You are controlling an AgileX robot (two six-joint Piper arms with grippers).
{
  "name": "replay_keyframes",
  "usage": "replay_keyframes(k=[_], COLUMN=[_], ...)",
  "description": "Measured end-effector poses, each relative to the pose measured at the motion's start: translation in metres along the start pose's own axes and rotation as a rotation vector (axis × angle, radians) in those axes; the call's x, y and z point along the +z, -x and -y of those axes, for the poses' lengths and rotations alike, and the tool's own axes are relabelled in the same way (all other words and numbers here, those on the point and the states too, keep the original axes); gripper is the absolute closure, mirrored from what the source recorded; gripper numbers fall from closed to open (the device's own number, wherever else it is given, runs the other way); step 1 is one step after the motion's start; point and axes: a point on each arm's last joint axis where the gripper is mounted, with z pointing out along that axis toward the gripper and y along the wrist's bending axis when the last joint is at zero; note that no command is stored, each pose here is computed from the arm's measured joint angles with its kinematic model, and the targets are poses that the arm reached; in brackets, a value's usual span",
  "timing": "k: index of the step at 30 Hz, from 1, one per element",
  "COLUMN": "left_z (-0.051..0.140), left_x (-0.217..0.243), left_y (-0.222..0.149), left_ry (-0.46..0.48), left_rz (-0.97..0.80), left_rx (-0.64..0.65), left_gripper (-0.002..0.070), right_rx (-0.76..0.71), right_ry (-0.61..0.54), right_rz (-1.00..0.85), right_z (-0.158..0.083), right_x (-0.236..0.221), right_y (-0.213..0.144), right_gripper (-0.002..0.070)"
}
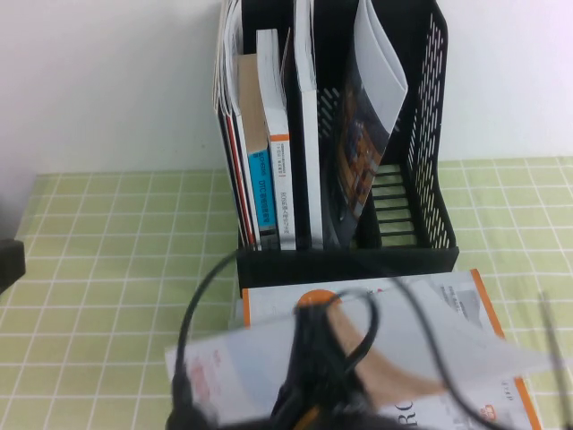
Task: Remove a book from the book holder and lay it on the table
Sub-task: Place the picked book on the book
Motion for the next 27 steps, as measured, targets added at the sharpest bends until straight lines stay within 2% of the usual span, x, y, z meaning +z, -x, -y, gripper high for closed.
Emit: replay_keyframes(k=[7, 15, 22, 24, 27], left_z=[0.000, -0.002, -0.002, -0.002, -0.001], left_x=[0.000, 0.000, 0.000, 0.000, 0.000], left_y=[0.000, -0.003, -0.003, -0.002, -0.002], left_ry=[0.005, 0.018, 0.016, 0.016, 0.015], left_rz=[-0.001, -0.031, -0.027, -0.025, -0.021], left_rx=[0.004, 0.007, 0.007, 0.007, 0.007], left_gripper=[0.0678, 0.0678, 0.0678, 0.0678, 0.0678], right_rx=[-0.042, 0.181, 0.204, 0.209, 0.195], right_ry=[0.092, 0.114, 0.093, 0.101, 0.131], right_rz=[-0.076, -0.109, -0.126, -0.114, -0.085], right_z=[-0.027, -0.004, 0.004, 0.003, -0.001], right_x=[0.040, 0.087, 0.091, 0.091, 0.090], right_y=[0.005, -0.029, -0.037, -0.036, -0.032], right_gripper=[0.0664, 0.0664, 0.0662, 0.0636, 0.0527])
